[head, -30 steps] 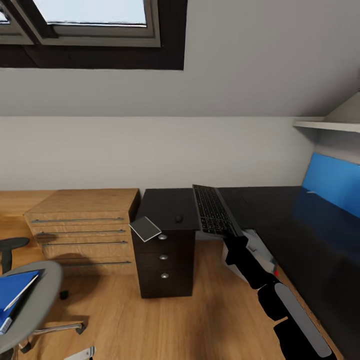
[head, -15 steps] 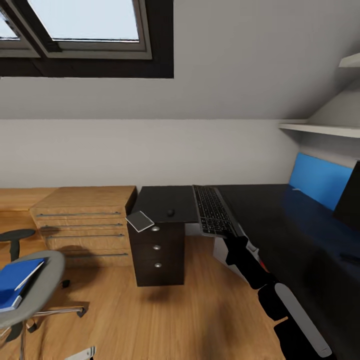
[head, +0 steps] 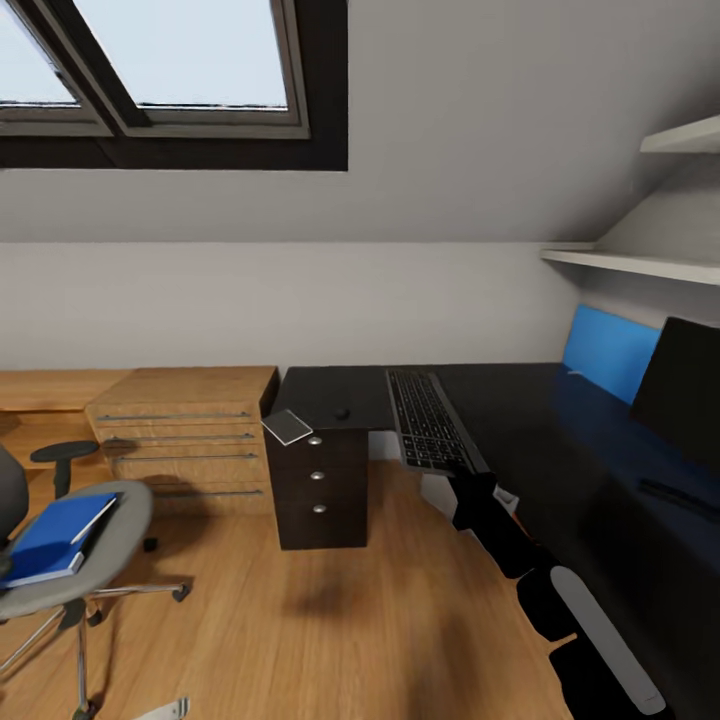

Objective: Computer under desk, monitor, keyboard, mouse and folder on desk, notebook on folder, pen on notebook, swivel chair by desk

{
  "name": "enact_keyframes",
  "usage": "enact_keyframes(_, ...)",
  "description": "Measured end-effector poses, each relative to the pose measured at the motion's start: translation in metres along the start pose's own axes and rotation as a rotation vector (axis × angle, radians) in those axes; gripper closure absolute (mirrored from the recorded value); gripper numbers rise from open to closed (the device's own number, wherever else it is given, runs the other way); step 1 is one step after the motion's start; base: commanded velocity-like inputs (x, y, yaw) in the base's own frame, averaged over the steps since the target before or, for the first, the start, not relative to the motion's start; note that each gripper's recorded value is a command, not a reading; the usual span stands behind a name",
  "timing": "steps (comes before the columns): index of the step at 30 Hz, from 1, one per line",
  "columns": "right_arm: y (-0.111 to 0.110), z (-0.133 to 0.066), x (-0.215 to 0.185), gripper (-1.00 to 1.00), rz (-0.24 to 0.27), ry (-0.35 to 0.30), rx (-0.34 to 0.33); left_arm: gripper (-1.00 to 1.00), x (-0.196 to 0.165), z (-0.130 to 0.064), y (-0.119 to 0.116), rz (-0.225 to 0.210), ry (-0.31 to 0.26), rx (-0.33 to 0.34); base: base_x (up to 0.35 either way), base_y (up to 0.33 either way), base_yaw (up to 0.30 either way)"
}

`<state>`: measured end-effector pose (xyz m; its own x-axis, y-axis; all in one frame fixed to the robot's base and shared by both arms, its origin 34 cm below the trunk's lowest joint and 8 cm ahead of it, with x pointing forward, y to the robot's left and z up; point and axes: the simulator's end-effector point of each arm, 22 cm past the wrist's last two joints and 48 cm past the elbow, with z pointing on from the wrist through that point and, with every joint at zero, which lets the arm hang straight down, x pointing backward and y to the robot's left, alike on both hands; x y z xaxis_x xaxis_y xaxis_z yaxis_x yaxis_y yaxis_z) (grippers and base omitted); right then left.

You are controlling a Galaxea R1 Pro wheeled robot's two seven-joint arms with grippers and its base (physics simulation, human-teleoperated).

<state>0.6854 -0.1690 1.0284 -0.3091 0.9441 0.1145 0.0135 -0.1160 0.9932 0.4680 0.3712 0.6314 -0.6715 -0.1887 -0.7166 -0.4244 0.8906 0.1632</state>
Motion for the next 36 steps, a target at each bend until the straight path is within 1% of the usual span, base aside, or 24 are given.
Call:
enact_keyframes(7, 0.01, 0.0, 0.0, 1.0, -0.001, -0.002, 0.0, -1.0, -0.007, -0.008, 0.001, 0.003, 0.0, 0.002, -0.316, -0.169, 0.0)
enact_keyframes(24, 0.034, -0.002, 0.002, 1.0, -0.003, -0.001, -0.001, -1.0, -0.022, -0.025, 0.005, 0.008, -0.001, 0.004, -0.28, -0.24, 0.0)
enact_keyframes(34, 0.033, -0.002, 0.002, 1.0, -0.005, -0.001, 0.004, -1.0, -0.021, -0.026, 0.001, 0.006, 0.001, 0.009, -0.261, -0.248, 0.0)
enact_keyframes(36, 0.032, -0.002, 0.002, 1.0, -0.006, -0.002, 0.005, -1.0, -0.022, -0.027, 0.0, 0.003, 0.0, 0.009, -0.104, -0.104, 0.0)
